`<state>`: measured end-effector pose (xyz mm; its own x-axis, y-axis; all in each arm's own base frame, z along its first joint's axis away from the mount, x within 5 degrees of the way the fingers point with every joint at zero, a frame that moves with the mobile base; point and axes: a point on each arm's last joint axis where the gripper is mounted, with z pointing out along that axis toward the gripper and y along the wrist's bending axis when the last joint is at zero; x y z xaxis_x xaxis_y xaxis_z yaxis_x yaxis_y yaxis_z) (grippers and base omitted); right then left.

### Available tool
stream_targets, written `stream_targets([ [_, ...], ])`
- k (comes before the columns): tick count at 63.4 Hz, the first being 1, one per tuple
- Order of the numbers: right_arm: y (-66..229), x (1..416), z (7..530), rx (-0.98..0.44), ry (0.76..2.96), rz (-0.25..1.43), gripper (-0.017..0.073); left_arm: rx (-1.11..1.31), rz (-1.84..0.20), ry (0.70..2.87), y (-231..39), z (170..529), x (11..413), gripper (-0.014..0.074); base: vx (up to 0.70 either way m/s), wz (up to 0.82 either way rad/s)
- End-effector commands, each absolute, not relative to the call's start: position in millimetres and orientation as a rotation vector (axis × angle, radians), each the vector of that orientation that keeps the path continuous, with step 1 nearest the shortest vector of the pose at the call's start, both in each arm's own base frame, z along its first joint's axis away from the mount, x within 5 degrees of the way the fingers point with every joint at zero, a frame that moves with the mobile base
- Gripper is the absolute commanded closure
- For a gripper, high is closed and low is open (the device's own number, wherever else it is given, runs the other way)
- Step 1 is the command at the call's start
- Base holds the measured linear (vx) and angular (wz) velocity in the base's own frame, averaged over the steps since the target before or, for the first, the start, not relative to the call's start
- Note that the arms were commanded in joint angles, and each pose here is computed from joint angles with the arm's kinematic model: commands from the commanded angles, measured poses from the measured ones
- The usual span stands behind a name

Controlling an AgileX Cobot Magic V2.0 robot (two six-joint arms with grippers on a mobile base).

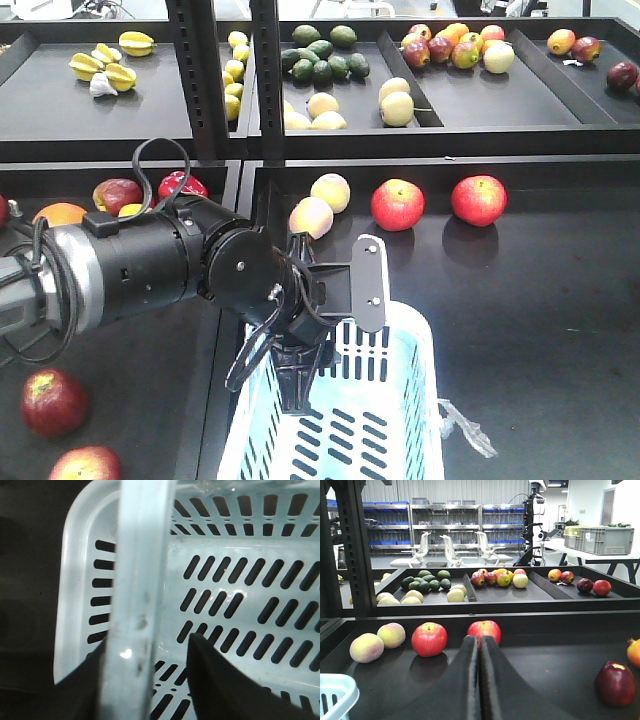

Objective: Pick three apples into basket with both arms
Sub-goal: 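Reach the left gripper down and grasp the light blue basket's handle, then lift the light blue basket off the table with the left gripper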

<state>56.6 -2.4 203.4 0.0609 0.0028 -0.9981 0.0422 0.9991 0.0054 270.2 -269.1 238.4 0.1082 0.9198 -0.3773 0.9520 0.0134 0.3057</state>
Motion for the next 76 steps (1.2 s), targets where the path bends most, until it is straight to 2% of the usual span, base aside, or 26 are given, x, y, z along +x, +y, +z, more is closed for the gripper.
stream_targets([
  [1, -3, 56, 206, 0.029, 1.441, -0.042, 0.0568, 1.838, -0.087, 1.746, -271, 267, 269, 0.0601, 0.0, 0.0],
  [15, -3, 56, 206, 0.029, 1.441, -0.042, 0.0568, 1.813, -0.088, 1.73, -267, 280, 265, 0.0601, 0.0, 0.0],
  [37, -3, 56, 206, 0.029, 1.441, -0.042, 0.0568, 1.764, -0.044, 1.638, -245, 330, 245, 0.0601, 0.0, 0.0],
  [45, -3, 56, 206, 0.029, 1.441, -0.042, 0.0568, 1.729, 0.005, 1.613, -231, 352, 235, 0.0601, 0.0, 0.0],
  [76, -3, 56, 206, 0.029, 1.441, -0.042, 0.0568, 1.259, 0.223, 1.634, -154, 439, 192, 0.0601, 0.0, 0.0],
])
